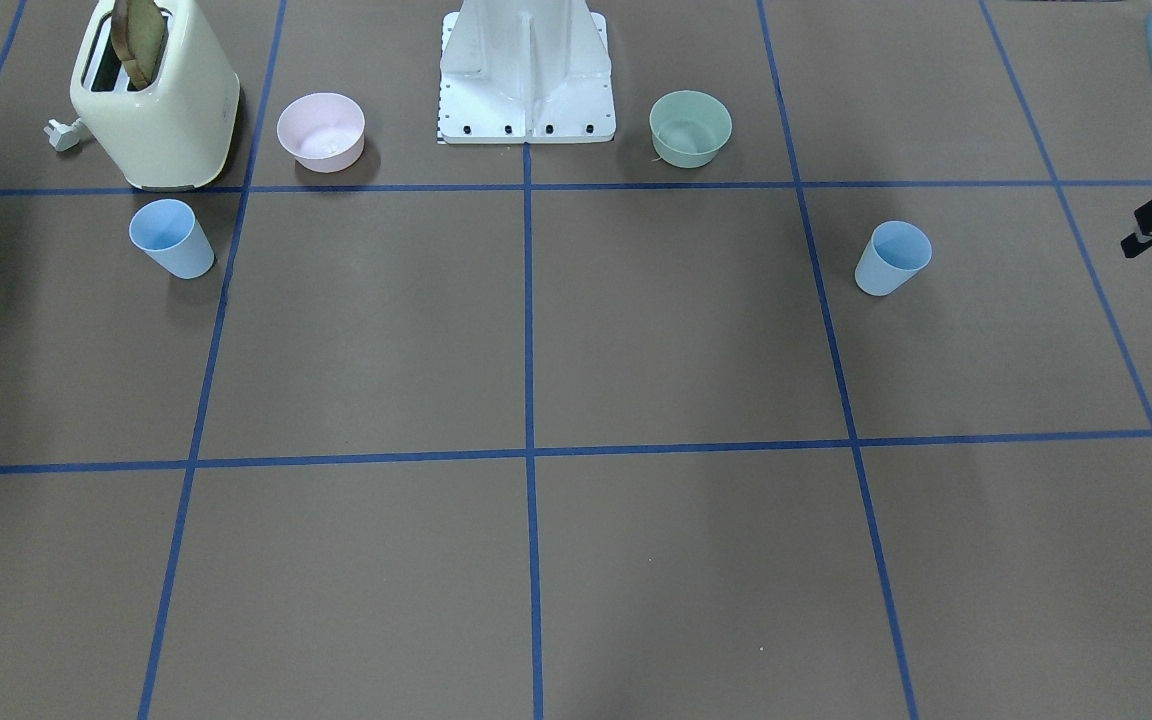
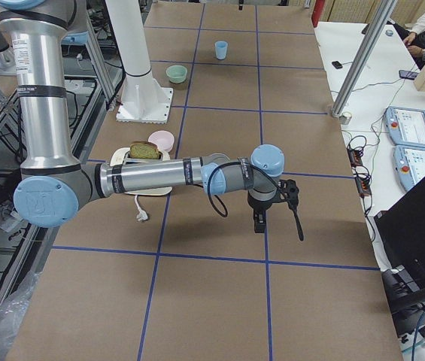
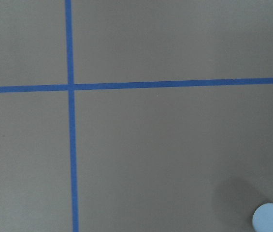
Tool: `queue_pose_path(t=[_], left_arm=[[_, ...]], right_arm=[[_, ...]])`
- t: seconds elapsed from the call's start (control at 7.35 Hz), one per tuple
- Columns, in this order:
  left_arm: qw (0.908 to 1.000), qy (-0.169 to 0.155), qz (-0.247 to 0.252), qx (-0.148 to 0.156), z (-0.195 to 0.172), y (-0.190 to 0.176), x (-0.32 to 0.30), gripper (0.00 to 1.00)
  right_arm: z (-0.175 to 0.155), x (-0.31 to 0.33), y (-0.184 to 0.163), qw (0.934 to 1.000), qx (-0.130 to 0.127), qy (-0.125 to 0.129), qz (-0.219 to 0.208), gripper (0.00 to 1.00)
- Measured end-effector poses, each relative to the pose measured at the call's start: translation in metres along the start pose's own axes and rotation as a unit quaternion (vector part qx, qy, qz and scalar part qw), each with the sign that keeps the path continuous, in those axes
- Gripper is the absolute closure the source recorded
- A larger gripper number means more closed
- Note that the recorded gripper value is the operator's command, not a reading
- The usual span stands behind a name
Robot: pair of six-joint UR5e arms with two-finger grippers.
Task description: Stack blue cups with both arms
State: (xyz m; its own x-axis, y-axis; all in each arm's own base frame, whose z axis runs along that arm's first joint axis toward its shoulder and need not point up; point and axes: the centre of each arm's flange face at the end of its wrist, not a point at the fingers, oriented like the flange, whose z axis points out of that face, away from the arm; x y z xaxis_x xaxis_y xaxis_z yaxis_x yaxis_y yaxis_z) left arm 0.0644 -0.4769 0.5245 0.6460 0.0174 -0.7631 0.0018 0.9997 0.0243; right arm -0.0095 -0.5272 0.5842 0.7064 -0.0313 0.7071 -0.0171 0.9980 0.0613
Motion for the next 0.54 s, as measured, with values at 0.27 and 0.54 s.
queue_pose_path(t=[0.27, 0.54], left_arm=[[0.9997, 0.022, -0.009, 0.002, 0.034, 0.014, 0.040, 0.01], [0.9995, 0.029, -0.009, -0.002, 0.053, 0.025, 0.056, 0.01]], right_arm=[[0.006, -0.001, 0.000, 1.0000, -0.006, 0.001, -0.001, 0.00], [0.009, -0.001, 0.000, 1.0000, -0.008, 0.001, -0.001, 0.00]])
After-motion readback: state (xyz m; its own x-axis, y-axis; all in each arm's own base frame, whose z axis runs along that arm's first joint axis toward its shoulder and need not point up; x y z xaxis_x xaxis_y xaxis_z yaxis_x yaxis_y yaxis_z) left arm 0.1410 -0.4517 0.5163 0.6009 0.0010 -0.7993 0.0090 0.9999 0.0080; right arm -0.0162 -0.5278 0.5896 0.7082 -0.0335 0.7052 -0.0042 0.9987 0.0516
